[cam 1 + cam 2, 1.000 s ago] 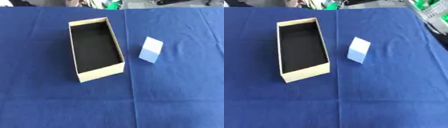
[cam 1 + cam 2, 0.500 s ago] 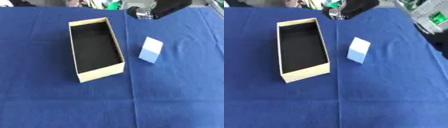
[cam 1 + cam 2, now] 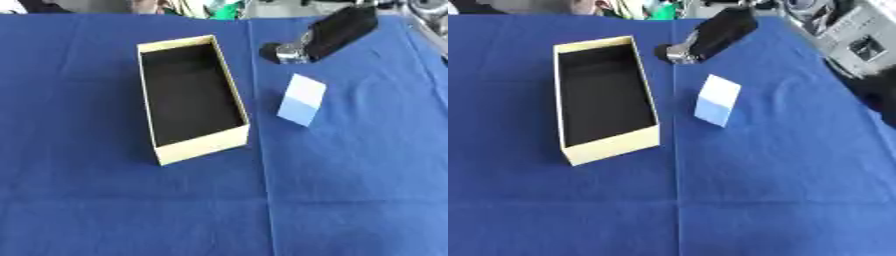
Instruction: Pick up objects on the table and place them in the box.
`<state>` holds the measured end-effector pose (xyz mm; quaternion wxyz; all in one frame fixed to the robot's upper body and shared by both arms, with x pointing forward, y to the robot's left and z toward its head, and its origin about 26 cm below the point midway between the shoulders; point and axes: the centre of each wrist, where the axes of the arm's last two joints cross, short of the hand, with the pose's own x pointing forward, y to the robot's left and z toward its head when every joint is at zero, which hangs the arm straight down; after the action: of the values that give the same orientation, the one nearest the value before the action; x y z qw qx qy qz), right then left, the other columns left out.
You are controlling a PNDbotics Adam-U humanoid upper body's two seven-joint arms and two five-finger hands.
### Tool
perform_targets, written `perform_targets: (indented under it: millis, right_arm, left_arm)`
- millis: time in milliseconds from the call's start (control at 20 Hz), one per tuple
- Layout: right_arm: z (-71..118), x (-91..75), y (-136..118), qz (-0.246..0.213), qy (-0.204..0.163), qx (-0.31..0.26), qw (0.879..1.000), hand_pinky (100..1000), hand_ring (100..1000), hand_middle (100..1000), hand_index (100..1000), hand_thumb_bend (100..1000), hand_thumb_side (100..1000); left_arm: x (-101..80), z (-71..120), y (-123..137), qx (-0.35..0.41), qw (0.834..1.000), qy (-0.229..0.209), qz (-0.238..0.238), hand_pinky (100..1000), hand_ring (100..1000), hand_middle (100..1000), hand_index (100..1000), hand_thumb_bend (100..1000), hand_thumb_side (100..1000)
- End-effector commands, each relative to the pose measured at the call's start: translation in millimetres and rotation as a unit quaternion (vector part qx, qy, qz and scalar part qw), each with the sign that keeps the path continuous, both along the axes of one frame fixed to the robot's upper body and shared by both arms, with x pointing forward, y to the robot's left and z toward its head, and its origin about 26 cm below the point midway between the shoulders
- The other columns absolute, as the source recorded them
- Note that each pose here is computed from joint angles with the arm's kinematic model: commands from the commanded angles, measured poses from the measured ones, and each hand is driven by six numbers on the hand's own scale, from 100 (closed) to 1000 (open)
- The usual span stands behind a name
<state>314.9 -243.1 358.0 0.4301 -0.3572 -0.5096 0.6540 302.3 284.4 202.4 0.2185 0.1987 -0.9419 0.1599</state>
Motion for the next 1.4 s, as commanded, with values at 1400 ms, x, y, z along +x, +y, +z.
perform_targets:
  millis: [1400]
  right_arm:
    - [-54.3, 37.6, -70, -0.192, 0.078, -0.025, 0.978, 875, 1000, 947, 1000, 531, 713]
  left_arm:
    - [-2.8, 6.6, -1, 0.007, 1.0, -0.012, -0.008, 479, 718, 628, 726, 100, 703]
